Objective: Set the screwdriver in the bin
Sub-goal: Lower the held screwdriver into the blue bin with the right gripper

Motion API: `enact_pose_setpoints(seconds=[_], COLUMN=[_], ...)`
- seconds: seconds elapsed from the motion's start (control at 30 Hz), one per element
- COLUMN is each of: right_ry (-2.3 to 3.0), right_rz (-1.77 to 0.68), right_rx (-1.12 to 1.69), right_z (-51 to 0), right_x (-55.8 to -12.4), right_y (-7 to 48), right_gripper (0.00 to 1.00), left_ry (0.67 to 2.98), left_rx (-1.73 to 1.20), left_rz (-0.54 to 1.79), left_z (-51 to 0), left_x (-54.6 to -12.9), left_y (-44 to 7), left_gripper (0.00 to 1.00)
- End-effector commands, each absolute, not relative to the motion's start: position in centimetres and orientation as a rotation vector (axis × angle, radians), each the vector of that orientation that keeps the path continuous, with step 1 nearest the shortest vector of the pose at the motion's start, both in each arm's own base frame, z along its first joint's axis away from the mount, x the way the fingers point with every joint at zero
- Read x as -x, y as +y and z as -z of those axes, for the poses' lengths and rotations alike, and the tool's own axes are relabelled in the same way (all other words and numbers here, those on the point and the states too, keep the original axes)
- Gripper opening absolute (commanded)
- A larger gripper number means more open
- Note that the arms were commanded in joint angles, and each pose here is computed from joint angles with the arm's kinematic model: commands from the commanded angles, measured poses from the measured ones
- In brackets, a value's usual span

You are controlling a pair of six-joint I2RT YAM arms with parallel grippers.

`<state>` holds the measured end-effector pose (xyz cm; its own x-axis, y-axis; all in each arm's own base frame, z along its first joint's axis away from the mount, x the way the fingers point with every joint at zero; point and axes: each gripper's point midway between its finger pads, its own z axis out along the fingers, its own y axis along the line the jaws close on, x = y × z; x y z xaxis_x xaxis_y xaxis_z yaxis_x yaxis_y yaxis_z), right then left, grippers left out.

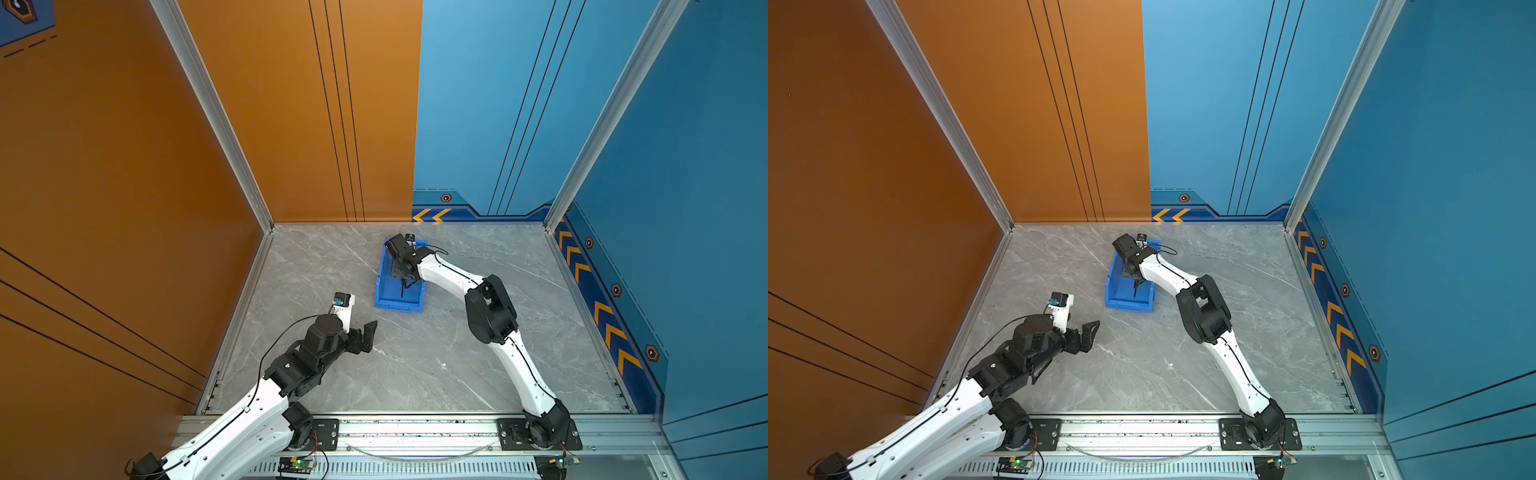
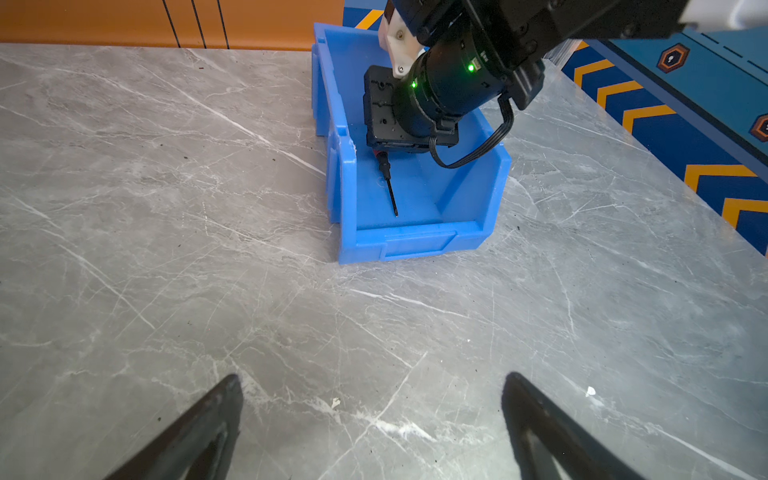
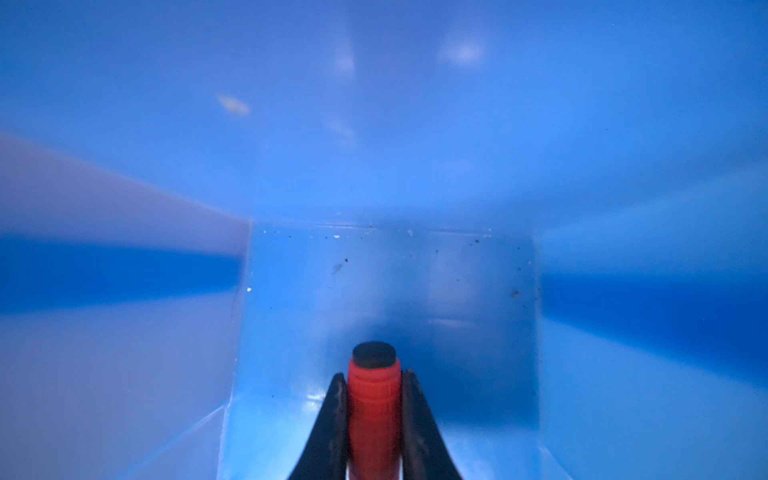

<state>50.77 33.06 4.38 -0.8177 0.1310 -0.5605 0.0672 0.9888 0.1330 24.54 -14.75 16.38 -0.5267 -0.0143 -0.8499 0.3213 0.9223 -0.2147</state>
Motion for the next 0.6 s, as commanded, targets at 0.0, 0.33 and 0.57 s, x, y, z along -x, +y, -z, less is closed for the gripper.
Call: enact_pose_setpoints(seconds=[0.0,0.33,0.57], right_ry=[2.563,2.540,2.512], right_rz=[-0.088,-0.073,-0.070], right_rx=[-0.158,-0.157,-0.128], right_z=[-3.1,-3.8,-4.9], right_x=[-50.3,-50.5,-50.8], right_y=[32.2,32.1,32.3], right_gripper=[0.16,0.27,0.34], left_ry=[2.084,2.079,2.077], left_rx=[-0.216,-0.217,-0.219], left_rz=[0.445,0.446,0.448], left_z=[-16.2,-16.4,-16.5], left_x=[-24.6,-24.6,-24.6], left_y=[-14.8,-14.8,-14.8], left_gripper=[0.98,0.98,0.98])
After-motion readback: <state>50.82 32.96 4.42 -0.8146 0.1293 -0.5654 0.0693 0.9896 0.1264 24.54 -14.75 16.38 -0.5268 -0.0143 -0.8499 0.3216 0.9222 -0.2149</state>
